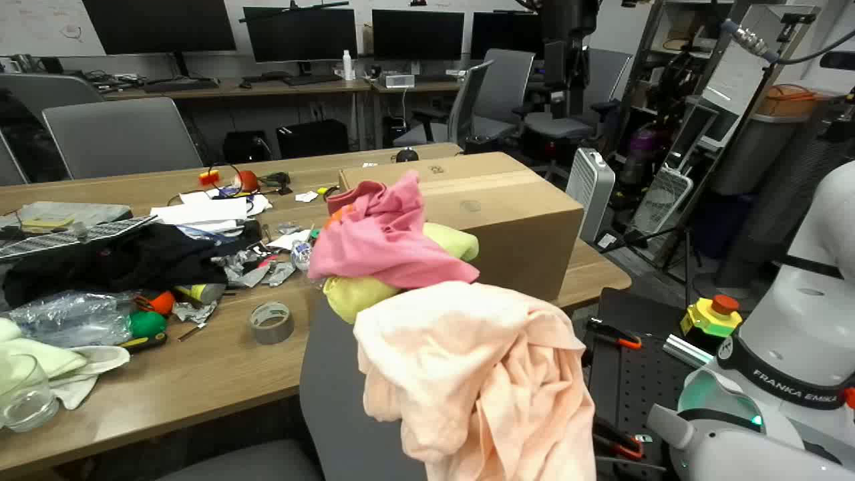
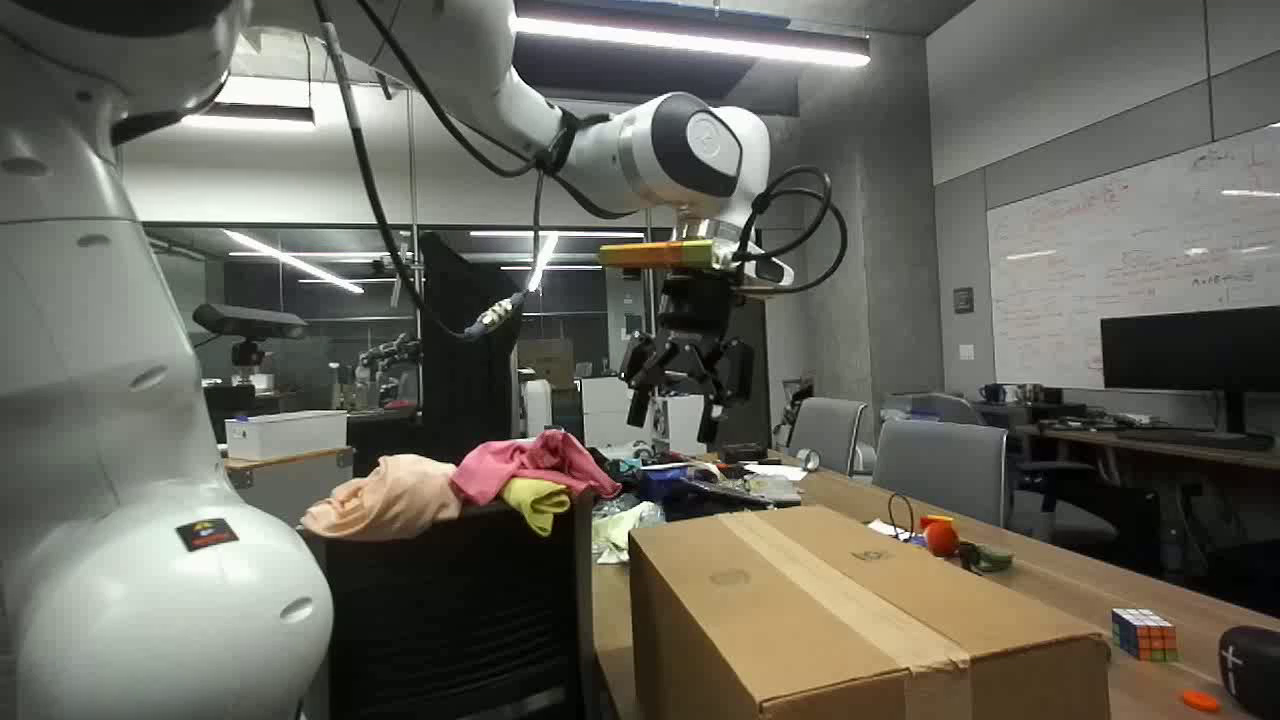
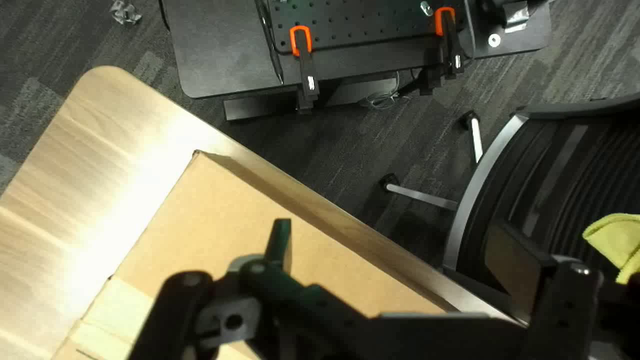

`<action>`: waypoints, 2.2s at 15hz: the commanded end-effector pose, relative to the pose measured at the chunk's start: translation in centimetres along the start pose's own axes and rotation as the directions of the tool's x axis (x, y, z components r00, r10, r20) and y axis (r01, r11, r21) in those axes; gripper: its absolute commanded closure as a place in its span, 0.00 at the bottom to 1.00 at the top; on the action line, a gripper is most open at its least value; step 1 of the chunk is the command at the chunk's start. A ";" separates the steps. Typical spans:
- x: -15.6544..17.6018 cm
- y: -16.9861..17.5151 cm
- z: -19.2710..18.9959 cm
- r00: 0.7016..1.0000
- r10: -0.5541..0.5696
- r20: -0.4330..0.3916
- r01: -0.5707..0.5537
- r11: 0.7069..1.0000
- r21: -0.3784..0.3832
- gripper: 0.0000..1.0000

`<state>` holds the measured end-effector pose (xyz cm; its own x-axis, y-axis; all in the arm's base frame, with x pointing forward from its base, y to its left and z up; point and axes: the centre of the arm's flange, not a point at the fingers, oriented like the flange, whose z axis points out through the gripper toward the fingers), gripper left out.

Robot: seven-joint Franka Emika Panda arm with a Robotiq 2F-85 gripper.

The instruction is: Remove the two t-shirts and yellow towel from the backrest and put them on the brown box

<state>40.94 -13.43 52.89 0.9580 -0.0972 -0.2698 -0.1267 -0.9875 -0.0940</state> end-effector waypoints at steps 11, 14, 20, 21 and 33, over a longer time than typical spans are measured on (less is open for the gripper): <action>0.0 -1.6 -0.5 0.999 -0.046 -0.010 0.046 0.998 -0.037 0.00; 0.0 -3.0 -1.0 0.997 -0.076 -0.025 0.075 0.996 -0.044 0.00; 0.0 -5.3 -1.6 0.990 -0.131 -0.056 0.133 0.991 0.024 0.00; 0.0 -5.7 -1.7 0.988 -0.140 -0.061 0.142 0.989 0.044 0.00; -0.5 -13.9 -1.4 0.917 -0.398 -0.020 0.398 0.915 0.059 0.00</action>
<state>42.57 -2.30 54.24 0.9526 0.2166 -0.2139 0.1661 -0.9587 -0.2309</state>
